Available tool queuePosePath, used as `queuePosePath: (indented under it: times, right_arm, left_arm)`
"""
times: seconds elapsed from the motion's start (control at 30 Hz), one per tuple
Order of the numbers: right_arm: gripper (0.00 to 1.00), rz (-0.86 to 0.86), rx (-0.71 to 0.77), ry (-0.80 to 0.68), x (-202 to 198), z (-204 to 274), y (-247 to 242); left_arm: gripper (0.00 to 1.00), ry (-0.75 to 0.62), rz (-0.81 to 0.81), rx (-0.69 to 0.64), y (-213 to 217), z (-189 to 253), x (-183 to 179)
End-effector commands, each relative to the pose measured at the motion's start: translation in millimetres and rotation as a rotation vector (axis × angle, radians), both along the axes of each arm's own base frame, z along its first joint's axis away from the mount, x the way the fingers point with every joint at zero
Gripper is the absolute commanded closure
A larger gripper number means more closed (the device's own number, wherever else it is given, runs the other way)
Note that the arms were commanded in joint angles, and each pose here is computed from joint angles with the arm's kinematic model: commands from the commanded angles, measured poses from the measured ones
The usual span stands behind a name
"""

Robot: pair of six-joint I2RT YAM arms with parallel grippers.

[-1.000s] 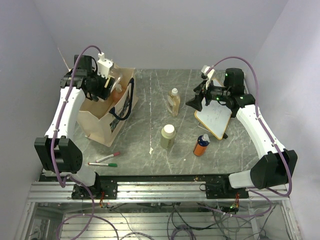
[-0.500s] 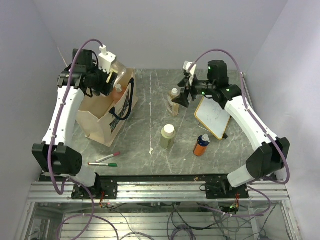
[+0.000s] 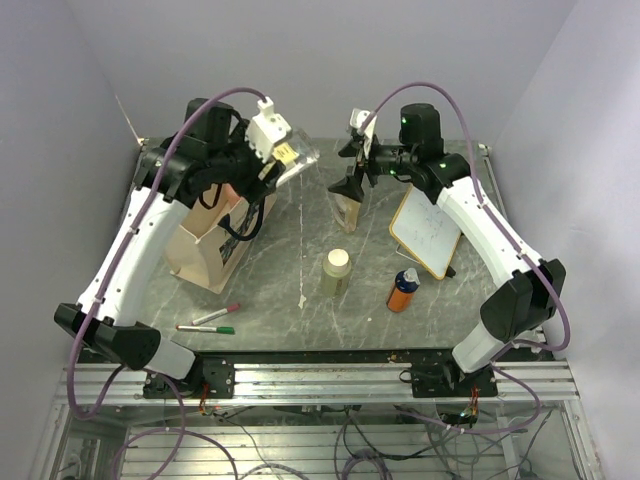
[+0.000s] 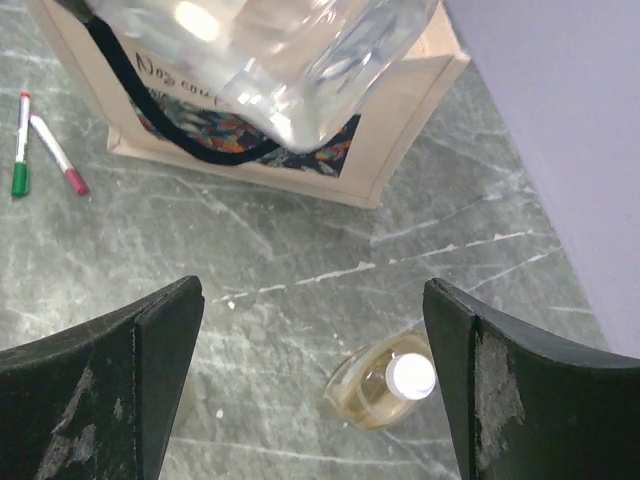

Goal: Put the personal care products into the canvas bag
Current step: Adjust the care product.

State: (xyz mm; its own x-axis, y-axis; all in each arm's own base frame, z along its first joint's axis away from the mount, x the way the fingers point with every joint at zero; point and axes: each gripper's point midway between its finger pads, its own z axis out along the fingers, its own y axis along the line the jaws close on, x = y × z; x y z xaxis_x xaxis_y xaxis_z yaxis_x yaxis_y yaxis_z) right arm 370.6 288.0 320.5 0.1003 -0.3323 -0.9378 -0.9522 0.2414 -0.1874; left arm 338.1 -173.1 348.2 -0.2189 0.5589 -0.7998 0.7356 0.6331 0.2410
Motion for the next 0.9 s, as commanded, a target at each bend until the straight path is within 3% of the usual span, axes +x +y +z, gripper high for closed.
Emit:
queuePosePath:
  times: [0.0, 0.27, 0.87]
  right_arm:
    - [0.08, 0.038, -0.022, -0.021, -14.1, -5.0, -3.5]
    - [0.00, 0.129, -0.038, -0.002, -43.1, -19.8, -7.0]
    - [0.01, 0.272, -0.054, 0.016, -82.1, -28.4, 8.6]
  left_arm:
    - [0.93, -0.132, -0.171, -0.062, -34.6, 39.0, -18.3]
    - [0.93, -0.078, -0.372, -0.003, -67.2, 6.5, -47.5]
    - [0.93, 0.001, -0.492, 0.078, -91.1, -22.1, -67.1]
